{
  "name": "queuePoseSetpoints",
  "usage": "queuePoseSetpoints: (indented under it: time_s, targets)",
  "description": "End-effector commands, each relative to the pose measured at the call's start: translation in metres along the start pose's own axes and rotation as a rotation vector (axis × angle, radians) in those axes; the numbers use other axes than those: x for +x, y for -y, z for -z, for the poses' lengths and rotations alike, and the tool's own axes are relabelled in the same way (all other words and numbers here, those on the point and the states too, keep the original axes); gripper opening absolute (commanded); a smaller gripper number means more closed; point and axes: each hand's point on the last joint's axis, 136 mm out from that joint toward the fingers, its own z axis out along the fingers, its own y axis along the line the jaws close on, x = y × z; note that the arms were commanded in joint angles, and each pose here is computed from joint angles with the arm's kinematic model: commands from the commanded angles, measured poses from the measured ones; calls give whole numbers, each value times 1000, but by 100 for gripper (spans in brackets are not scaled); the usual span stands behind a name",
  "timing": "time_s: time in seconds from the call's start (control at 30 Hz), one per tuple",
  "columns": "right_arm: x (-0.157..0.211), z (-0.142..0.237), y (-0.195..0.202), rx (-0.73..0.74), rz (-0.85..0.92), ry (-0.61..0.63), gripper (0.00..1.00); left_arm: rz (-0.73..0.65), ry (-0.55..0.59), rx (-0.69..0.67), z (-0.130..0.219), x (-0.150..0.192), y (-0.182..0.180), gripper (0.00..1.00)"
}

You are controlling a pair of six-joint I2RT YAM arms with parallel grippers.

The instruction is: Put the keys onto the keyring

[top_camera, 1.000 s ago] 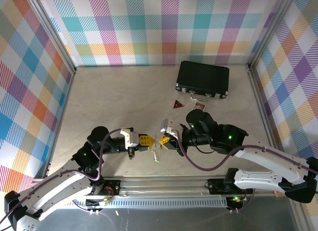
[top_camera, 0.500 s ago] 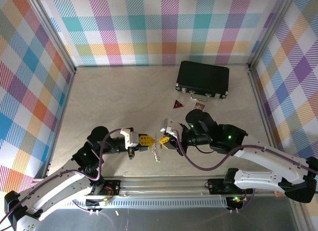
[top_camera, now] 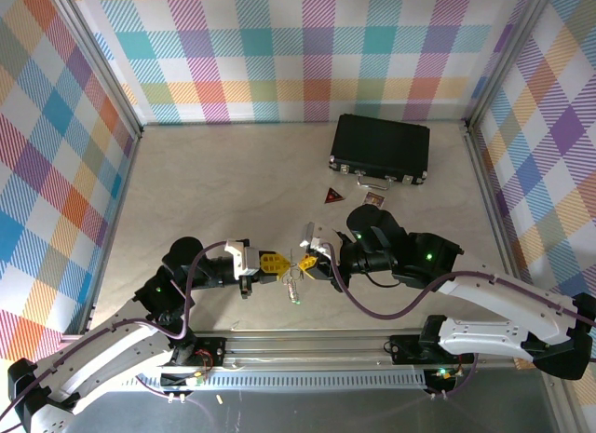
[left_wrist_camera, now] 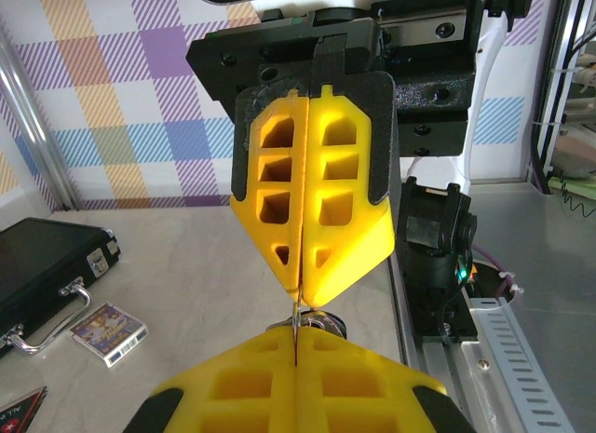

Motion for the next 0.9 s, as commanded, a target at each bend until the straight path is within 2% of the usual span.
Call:
queuePoseSetpoints:
  time_s: [0.0, 0.87]
  targets:
    - [-24, 3, -1, -6, 17, 70, 0, -23, 47, 26, 1, -17, 6, 0]
    - [-32, 7, -9, -49, 42, 101, 0, -16, 26, 20, -1, -14, 4, 0]
